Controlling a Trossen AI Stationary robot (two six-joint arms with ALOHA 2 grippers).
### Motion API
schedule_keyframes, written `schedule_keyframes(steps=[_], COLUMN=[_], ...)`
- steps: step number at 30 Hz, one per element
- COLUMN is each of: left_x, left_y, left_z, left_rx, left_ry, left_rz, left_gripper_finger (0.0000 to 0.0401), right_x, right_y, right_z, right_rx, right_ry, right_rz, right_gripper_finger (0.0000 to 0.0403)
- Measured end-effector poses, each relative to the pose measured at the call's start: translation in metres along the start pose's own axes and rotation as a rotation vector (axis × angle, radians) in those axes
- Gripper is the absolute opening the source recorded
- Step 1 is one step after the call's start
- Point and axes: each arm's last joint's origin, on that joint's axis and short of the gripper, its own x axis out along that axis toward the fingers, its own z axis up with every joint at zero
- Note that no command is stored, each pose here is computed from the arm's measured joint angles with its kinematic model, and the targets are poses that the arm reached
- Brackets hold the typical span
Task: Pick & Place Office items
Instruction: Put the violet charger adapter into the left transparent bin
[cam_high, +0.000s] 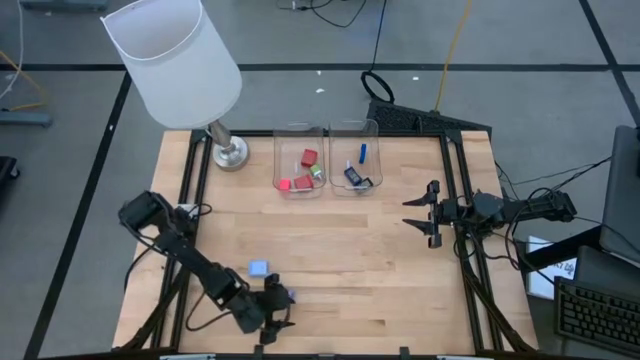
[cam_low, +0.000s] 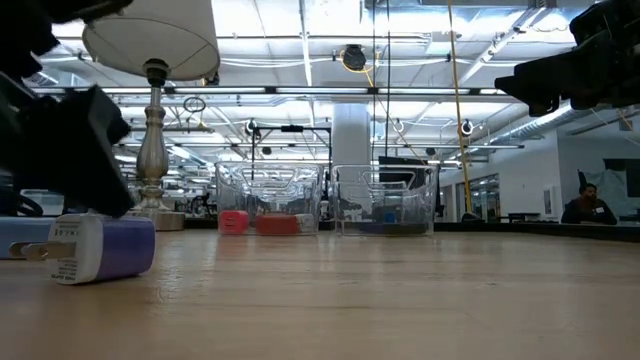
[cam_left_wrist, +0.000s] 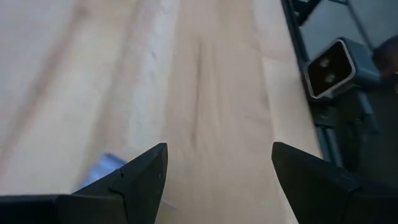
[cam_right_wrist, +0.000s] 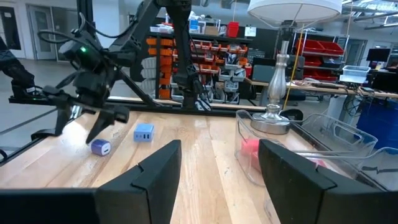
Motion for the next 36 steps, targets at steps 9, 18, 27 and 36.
schedule_keyframes(steps=[9,18,27,36], left_x=[0.01,0.01,0.01,0.005], left_y=[0.001,0.014,0.018,0.015], left_z=[-0.008,-0.013,-0.015,-0.024], left_rx=[-0.092,-0.067,-0.088,-0.187], left_ry=[0.116,0.162,0.218,0.311], left_rz=[-0.103,0.052,0.06,0.064], left_gripper_finger=[0.0285,0.0285,0.0285,0.0285], right_x=[0.0,0.0,0.0,0.0], right_y=[0.0,0.0,0.0,0.0], right_z=[0.0,0.0,0.0,0.0], right_rx=[0.0,0.0,0.0,0.0], right_ry=[0.0,0.0,0.0,0.0], right_rz=[0.0,0.0,0.0,0.0], right_gripper_finger=[0.0208,0.0206,0.0205,0.0208])
